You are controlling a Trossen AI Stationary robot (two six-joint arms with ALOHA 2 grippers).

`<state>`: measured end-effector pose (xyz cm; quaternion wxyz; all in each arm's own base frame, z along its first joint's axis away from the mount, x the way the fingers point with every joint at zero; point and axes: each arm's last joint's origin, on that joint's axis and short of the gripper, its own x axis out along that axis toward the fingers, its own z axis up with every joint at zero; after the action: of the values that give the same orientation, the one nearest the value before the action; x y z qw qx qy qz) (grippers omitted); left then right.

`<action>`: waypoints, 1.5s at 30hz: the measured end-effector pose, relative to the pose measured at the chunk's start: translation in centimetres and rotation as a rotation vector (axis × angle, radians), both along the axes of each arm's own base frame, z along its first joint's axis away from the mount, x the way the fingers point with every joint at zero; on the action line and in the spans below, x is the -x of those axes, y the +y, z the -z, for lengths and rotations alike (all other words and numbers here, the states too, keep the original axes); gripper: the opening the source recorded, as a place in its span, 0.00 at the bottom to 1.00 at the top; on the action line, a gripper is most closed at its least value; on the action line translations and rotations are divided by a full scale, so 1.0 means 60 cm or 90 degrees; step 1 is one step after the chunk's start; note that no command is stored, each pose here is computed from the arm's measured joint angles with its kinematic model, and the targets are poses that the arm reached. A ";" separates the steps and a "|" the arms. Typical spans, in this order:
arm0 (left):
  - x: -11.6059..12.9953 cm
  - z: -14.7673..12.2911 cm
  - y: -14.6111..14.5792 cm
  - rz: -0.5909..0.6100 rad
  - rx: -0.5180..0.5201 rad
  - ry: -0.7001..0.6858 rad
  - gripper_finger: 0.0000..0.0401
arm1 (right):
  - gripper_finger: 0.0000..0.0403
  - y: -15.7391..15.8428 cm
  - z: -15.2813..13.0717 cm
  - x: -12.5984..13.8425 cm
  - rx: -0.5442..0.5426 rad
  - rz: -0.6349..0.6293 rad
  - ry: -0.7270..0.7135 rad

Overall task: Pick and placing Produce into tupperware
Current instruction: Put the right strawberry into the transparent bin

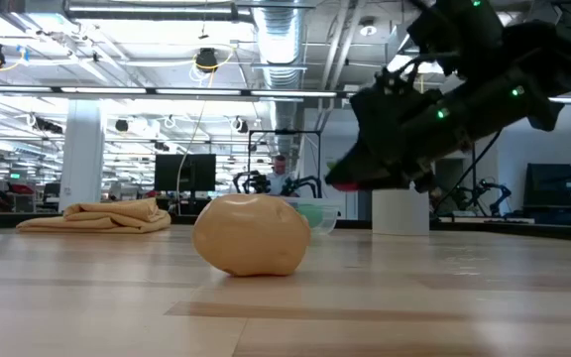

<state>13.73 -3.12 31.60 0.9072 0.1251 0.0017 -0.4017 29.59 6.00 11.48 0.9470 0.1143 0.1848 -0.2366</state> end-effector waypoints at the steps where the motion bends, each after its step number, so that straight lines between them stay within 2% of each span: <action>1: 0.000 0.000 0.000 -0.006 -0.001 0.001 0.56 | 0.34 0.000 -0.004 -0.002 0.009 -0.005 -0.011; 10: -0.001 0.002 0.001 -0.023 -0.004 0.009 0.56 | 0.39 -0.008 -0.034 -0.016 0.060 -0.016 -0.101; 17: -0.001 0.003 0.001 -0.025 -0.005 0.010 0.56 | 0.34 -0.040 -0.052 -0.046 0.079 0.010 -0.116; 21: -0.001 0.004 0.001 -0.025 -0.005 0.015 0.56 | 0.36 -0.057 -0.054 -0.075 0.089 0.007 -0.117; 26: -0.001 0.005 0.001 -0.025 -0.005 0.019 0.56 | 0.39 -0.085 -0.047 -0.109 0.103 0.037 -0.107; 32: 0.000 0.008 0.001 -0.026 -0.003 0.035 0.56 | 0.36 -0.123 -0.030 -0.136 0.117 0.096 -0.059; 36: 0.000 0.009 0.001 -0.026 -0.003 0.043 0.56 | 0.35 -0.147 -0.024 -0.138 0.106 0.123 -0.020; 45: 0.000 0.010 0.001 -0.025 -0.005 0.045 0.56 | 0.41 -0.177 -0.017 -0.131 0.082 0.164 0.015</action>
<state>13.72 -3.03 31.00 0.9139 0.1141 0.0375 -0.3877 37.46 -4.62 12.49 0.9121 0.0735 0.1641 -0.3685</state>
